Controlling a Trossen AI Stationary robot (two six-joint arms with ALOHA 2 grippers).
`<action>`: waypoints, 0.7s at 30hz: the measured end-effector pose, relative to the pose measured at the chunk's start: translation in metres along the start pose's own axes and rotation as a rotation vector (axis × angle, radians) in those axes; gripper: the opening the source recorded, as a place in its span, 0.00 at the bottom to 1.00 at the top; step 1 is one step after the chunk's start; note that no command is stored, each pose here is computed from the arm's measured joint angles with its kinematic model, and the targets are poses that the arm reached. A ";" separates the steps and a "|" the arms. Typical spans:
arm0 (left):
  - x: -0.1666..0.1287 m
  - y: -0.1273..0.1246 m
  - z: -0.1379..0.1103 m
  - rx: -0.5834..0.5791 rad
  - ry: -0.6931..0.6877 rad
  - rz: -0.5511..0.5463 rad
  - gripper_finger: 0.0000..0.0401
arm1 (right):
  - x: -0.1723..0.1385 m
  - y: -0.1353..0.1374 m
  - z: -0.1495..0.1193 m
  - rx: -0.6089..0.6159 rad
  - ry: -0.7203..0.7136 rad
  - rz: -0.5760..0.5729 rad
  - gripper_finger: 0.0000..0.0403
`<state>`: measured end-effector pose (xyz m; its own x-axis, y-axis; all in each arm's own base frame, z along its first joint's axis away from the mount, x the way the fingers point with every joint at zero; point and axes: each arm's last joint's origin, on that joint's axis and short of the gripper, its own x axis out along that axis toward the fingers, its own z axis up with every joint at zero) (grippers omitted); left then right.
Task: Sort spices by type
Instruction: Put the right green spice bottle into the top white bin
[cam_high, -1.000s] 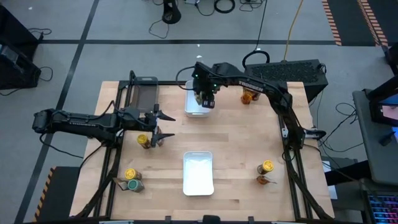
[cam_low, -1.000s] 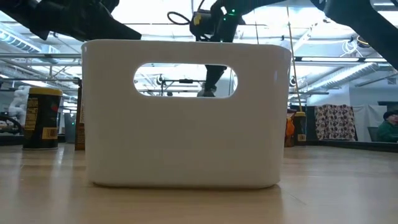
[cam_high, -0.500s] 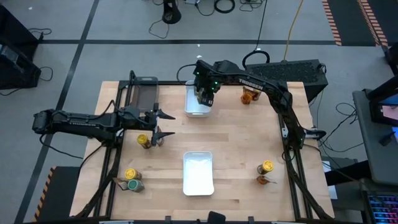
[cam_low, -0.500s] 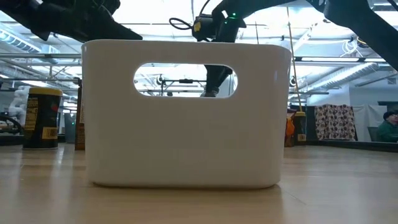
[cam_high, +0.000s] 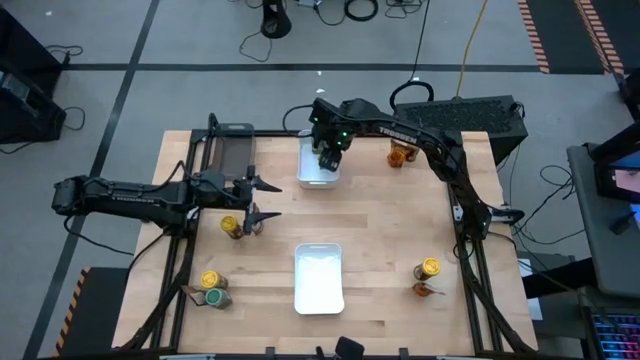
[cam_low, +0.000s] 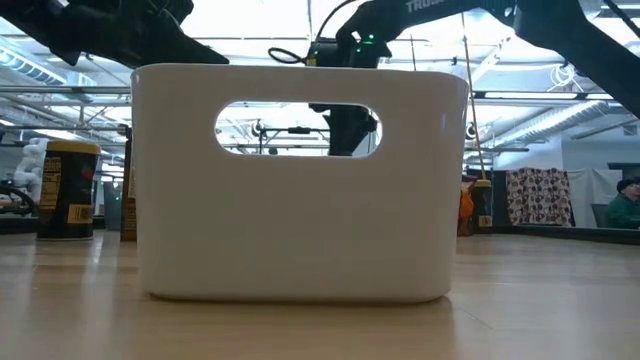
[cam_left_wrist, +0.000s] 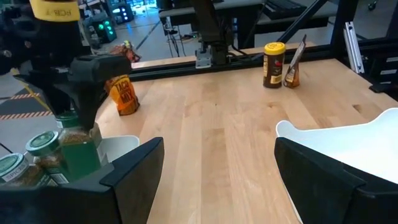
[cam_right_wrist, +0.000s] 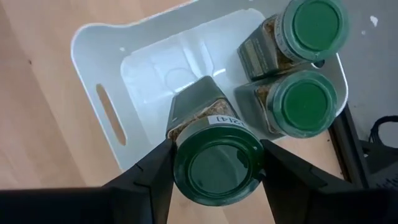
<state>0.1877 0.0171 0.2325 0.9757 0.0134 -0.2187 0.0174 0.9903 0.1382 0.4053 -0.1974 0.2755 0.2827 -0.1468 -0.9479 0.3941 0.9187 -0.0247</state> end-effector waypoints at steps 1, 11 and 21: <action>0.000 0.000 0.000 0.000 0.000 0.000 0.78 | 0.000 0.000 0.000 0.003 -0.004 -0.003 0.45; -0.001 0.008 -0.005 -0.026 0.078 0.257 0.78 | 0.003 -0.007 0.000 0.129 0.010 -0.031 0.45; -0.002 0.010 -0.006 -0.028 0.086 0.287 0.78 | 0.003 -0.009 0.000 0.144 0.004 -0.052 0.45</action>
<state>0.1851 0.0276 0.2287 0.9178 0.3041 -0.2552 -0.2639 0.9476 0.1801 0.4027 -0.2065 0.2725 0.2558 -0.1910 -0.9477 0.5293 0.8480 -0.0280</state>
